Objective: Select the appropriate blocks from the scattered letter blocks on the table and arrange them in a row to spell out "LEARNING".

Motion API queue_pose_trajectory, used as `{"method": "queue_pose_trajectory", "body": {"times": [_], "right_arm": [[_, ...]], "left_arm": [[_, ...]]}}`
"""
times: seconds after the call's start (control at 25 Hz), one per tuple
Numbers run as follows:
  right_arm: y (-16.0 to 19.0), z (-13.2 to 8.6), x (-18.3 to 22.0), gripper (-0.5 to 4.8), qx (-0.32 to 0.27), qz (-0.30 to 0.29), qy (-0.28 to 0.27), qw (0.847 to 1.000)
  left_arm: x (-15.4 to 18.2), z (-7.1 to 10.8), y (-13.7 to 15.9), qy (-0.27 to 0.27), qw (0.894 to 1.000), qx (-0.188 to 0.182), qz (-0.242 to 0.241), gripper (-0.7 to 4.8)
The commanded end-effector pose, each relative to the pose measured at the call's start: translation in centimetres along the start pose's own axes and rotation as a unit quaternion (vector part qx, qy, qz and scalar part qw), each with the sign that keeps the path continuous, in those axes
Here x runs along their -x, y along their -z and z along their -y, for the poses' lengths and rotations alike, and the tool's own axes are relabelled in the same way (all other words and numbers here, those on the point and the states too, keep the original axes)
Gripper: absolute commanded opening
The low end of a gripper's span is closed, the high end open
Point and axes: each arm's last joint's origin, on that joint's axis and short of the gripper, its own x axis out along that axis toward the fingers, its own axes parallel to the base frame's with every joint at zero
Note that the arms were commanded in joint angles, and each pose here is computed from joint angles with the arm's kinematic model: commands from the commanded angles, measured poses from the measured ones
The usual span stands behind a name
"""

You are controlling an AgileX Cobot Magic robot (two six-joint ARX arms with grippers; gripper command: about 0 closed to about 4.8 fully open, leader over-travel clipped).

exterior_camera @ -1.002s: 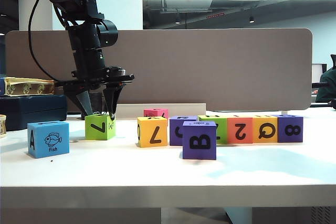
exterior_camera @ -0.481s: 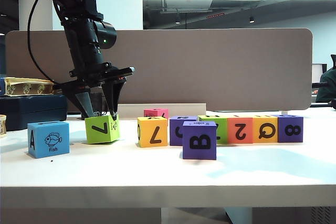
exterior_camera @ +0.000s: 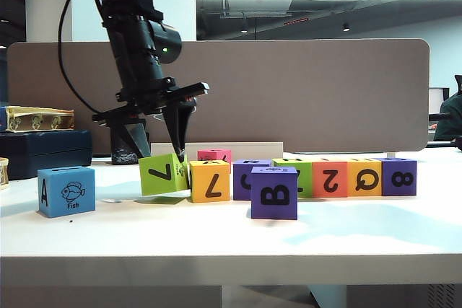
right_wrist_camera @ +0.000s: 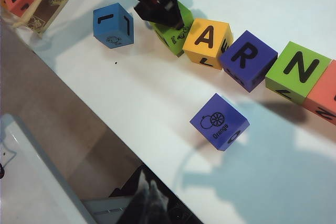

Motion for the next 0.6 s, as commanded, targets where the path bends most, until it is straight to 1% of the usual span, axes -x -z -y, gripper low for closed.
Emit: {"method": "queue_pose_trajectory", "body": {"times": [0.04,0.28,0.6], "right_arm": [[0.0,-0.2,0.2,-0.01,0.003,0.002,-0.003,1.0],[0.0,-0.2,0.2,-0.01,0.003,0.002,-0.003,1.0],[0.0,-0.2,0.2,-0.01,0.003,0.002,-0.003,1.0]], "left_arm": [[0.1,0.9,-0.2,-0.022,1.0,-0.007,0.021,2.41],[-0.1,1.5,-0.4,-0.02,0.999,-0.001,0.036,2.41],[-0.2,1.9,-0.6,-0.015,0.999,-0.006,0.046,2.47]]}}
